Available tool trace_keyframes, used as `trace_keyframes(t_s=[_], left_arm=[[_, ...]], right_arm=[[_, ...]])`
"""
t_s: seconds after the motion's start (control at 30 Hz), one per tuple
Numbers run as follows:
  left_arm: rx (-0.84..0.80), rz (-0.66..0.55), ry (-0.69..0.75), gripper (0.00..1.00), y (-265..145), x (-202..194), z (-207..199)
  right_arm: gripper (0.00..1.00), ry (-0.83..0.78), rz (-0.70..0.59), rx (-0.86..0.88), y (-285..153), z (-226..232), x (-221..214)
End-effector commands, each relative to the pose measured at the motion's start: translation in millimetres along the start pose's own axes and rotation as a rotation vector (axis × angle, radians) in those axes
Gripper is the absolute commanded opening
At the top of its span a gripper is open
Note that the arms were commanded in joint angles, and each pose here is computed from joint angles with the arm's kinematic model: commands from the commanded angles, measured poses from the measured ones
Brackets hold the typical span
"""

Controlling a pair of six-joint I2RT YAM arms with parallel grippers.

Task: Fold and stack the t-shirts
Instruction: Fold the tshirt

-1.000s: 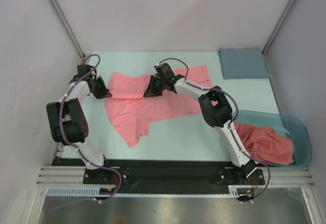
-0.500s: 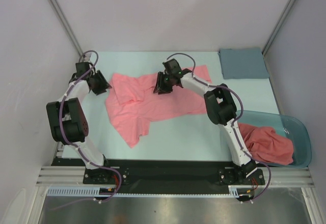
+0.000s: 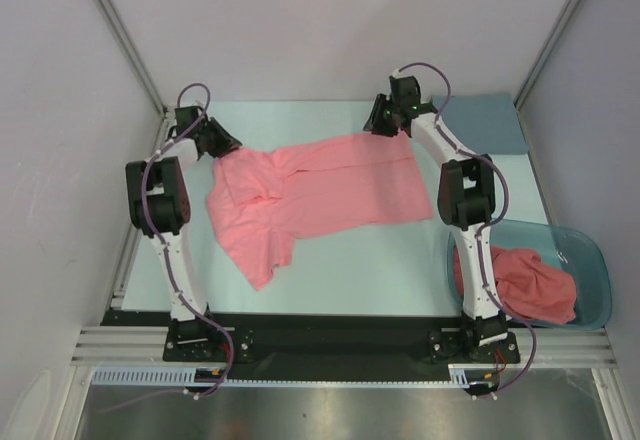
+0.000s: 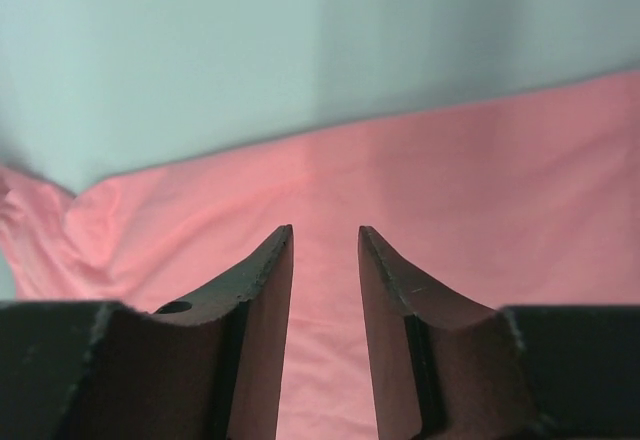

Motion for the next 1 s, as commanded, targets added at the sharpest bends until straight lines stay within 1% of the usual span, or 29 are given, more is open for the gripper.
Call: trace_keyframes(t_s=[0.0, 0.07, 0.1, 0.17, 0.27, 0.33, 0.43, 0.53, 0.57, 0.63, 0.7, 0.73, 0.77, 0.83, 0.87, 0.9, 0.97], left_arm=[[-0.030, -0.060, -0.012, 0.25, 10, 20, -20], [0.048, -0.057, -0.046, 0.24, 12, 23, -9], [0.104, -0.051, -0.064, 0.24, 17, 20, 4], [0.160, -0.025, -0.099, 0.23, 17, 19, 12], [0.250, 0.001, -0.135, 0.20, 15, 15, 29], [0.295, -0.005, -0.133, 0.20, 9, 13, 38], [0.314, -0.008, -0.132, 0.22, 4, 9, 48], [0.279, -0.017, -0.124, 0.24, 7, 16, 49], [0.246, 0.001, -0.115, 0.27, 12, 15, 48], [0.205, -0.032, -0.068, 0.31, 16, 31, 38], [0.174, -0.045, -0.028, 0.34, 22, 38, 33], [0.151, -0.074, -0.004, 0.36, 21, 52, 22], [0.137, -0.075, 0.014, 0.38, 21, 56, 18], [0.099, -0.095, 0.038, 0.40, 16, 69, 4], [0.087, -0.101, 0.050, 0.43, 13, 71, -2], [0.068, -0.123, 0.063, 0.43, 2, 78, -14], [0.072, -0.140, 0.085, 0.44, -9, 80, -20]], right_arm=[[0.38, -0.039, -0.072, -0.005, 9, -13, 21], [0.39, -0.034, -0.077, -0.021, 13, -28, 25], [0.39, -0.035, -0.085, -0.028, 14, -32, 29], [0.39, -0.020, -0.076, -0.053, 21, -50, 27], [0.39, 0.017, -0.075, -0.103, 25, -73, 27], [0.39, 0.032, -0.071, -0.140, 29, -87, 24], [0.39, 0.068, -0.063, -0.188, 32, -106, 20], [0.39, 0.104, -0.051, -0.228, 36, -128, 15], [0.39, 0.112, -0.049, -0.242, 37, -135, 14], [0.39, 0.120, -0.043, -0.267, 37, -143, 12], [0.39, 0.128, -0.042, -0.284, 36, -152, 11], [0.39, 0.127, -0.039, -0.286, 36, -154, 11], [0.39, 0.130, -0.039, -0.289, 36, -155, 11], [0.39, 0.127, -0.037, -0.288, 35, -157, 13], [0.39, 0.123, -0.033, -0.289, 35, -158, 12], [0.39, 0.123, -0.034, -0.287, 35, -157, 14], [0.39, 0.127, -0.031, -0.287, 34, -156, 13]])
Point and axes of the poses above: each gripper's point midway between its finger pads, its own y axis out along the fingers, its own z axis along the line the jaws close on, x = y × z, the point moved 3 cm from there along -y, back along the fingers, and after that the axes turned 3 degrees about -y, right-handed, at the moved point
